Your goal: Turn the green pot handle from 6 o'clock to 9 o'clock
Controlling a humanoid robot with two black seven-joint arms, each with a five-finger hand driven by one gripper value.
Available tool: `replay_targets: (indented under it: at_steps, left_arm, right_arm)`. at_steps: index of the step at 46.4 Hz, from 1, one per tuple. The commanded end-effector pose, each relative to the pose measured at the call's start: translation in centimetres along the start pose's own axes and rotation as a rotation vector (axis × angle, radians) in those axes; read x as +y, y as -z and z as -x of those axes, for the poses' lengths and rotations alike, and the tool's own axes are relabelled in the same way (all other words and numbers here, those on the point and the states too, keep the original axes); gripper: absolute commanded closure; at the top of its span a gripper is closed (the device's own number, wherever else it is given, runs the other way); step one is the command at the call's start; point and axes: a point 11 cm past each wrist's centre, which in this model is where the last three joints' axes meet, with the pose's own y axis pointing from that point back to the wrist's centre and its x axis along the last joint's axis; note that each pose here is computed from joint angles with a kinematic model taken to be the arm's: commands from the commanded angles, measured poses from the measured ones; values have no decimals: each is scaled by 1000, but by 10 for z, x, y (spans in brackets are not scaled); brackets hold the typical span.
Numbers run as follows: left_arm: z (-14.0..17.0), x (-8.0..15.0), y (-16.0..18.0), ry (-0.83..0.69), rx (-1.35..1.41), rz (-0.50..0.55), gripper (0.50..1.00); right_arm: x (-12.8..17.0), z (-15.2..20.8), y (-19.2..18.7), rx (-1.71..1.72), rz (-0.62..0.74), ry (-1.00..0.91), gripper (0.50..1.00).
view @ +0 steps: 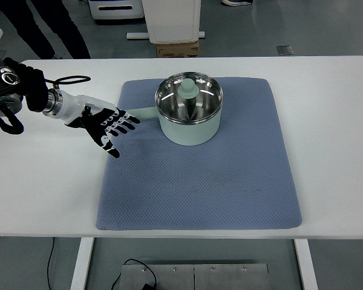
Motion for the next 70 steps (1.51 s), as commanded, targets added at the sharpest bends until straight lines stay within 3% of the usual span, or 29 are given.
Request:
replay_targets:
  at_steps: [1, 23, 39, 46, 55, 70]
  left_arm:
    - [-3, 1, 1, -8, 5, -2, 500]
    - [4, 0, -11, 15, -9, 27, 500]
    - [20, 2, -40, 67, -52, 88, 500]
    - [13, 17, -75, 75, 32, 208, 500]
    - [-8, 48, -122, 71, 201, 442, 500]
    - [-65, 71, -92, -53, 541, 709, 500]
  right_arm:
    - [0, 0, 0, 0, 0, 0, 500]
    - [0, 0, 0, 0, 0, 0, 500]
    - [0, 0, 0, 0, 0, 1, 500]
    - [0, 0, 0, 0, 0, 1, 500]
    - [0, 0, 0, 0, 0, 0, 500]
    - [0, 0, 0, 0, 0, 1, 500]
